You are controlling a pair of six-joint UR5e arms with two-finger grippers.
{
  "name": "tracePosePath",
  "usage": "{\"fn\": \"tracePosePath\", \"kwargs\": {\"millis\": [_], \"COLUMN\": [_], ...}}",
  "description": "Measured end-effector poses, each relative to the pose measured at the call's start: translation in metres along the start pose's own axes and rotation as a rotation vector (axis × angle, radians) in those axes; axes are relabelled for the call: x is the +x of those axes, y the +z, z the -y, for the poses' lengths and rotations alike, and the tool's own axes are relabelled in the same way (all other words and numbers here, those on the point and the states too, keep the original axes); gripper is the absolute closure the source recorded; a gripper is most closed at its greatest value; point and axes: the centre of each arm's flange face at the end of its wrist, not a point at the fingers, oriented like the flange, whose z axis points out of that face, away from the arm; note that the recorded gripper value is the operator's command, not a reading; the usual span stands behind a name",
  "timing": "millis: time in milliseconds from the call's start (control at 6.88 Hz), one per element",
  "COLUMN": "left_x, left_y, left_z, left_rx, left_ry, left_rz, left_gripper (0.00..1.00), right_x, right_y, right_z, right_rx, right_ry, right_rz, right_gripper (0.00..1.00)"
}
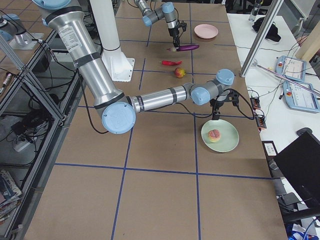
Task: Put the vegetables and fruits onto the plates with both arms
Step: 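Carry the eggplant to the pink plate with the left gripper while the right arm returns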
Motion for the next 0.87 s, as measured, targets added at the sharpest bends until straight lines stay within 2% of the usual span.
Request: {"fn": "tracePosePath", "kwargs": {"millis": [291, 436, 726, 872], "left_x": [-0.089, -0.135, -0.245, -0.292], "left_y": [-0.008, 0.000, 0.024, 0.032], "left_z": [0.045, 0.070, 0.126, 0.154], "left_rx": [0.049, 0.028, -0.058, -0.103], "left_ry": [-0.062, -0.048, 0.019, 0.047], "left_rz": [0.109, 0.167, 0.280, 0.316], "left_gripper": [0.92, 0.91, 0.86, 0.82], "right_x": [-0.089, -0.139, -0.219, -0.246], "right_y": [-0.007, -0.005, 0.011, 0.020], "right_z": [-0.050, -0.082, -0.146, -0.170], "right_rx": [0.006, 0.011, 0.038, 0.043], "right_ry": [0.109, 0.153, 0.211, 0.230], "right_rz": [0.074, 0.098, 0.119, 0.127], "right_gripper": [0.00, 0.00, 0.00, 0.00]}}
